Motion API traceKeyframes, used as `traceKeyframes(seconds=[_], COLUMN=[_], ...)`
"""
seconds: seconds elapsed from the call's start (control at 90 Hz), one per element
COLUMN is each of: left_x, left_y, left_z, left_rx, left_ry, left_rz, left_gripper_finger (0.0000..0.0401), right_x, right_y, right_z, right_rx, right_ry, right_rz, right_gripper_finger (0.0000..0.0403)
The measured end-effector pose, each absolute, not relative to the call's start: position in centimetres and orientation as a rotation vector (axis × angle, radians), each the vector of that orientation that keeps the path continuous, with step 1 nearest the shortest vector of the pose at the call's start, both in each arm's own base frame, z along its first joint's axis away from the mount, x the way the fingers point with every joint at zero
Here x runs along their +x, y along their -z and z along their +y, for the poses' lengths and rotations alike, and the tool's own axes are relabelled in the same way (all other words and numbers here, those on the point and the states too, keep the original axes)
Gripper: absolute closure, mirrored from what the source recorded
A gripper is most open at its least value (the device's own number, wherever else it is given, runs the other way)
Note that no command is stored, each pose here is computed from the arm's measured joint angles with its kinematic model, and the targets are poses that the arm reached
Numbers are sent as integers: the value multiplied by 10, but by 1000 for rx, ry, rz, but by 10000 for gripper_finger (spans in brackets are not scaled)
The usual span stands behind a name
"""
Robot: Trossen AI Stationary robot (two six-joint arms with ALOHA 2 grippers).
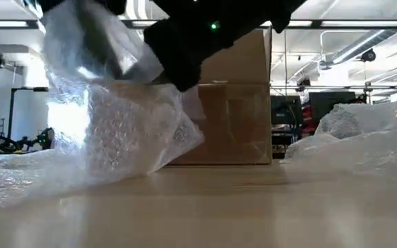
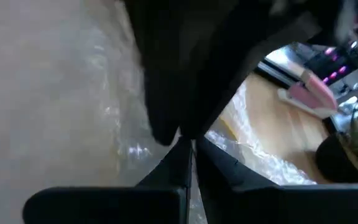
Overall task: Wrap mug
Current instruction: Wrap the orange mug with the bubble wrap
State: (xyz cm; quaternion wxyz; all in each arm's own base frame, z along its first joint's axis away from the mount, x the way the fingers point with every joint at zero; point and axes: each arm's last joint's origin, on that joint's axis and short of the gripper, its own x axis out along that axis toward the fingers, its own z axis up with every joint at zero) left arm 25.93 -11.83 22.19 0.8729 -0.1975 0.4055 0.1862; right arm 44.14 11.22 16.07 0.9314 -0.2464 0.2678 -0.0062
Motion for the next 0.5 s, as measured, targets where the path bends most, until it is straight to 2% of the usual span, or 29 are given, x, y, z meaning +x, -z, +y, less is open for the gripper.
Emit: traceKeyframes(seconds=[0.211,0.356,0.5], left_x=[263,263,262], left_y=[-211,-211,-212], left_z=[-119,-120,-119], left_rx=[-427,-427,-429], left_ry=[-431,-431,-427], left_rz=[875,875,875], left_gripper_finger=[327,327,327], right_x=[433,418,400], right_y=[-184,-219,-229], right_z=[115,109,91], right_rx=[-497,-451,-405], right_ry=[22,37,64], right_rz=[552,554,717], right_gripper_finger=[400,401,400])
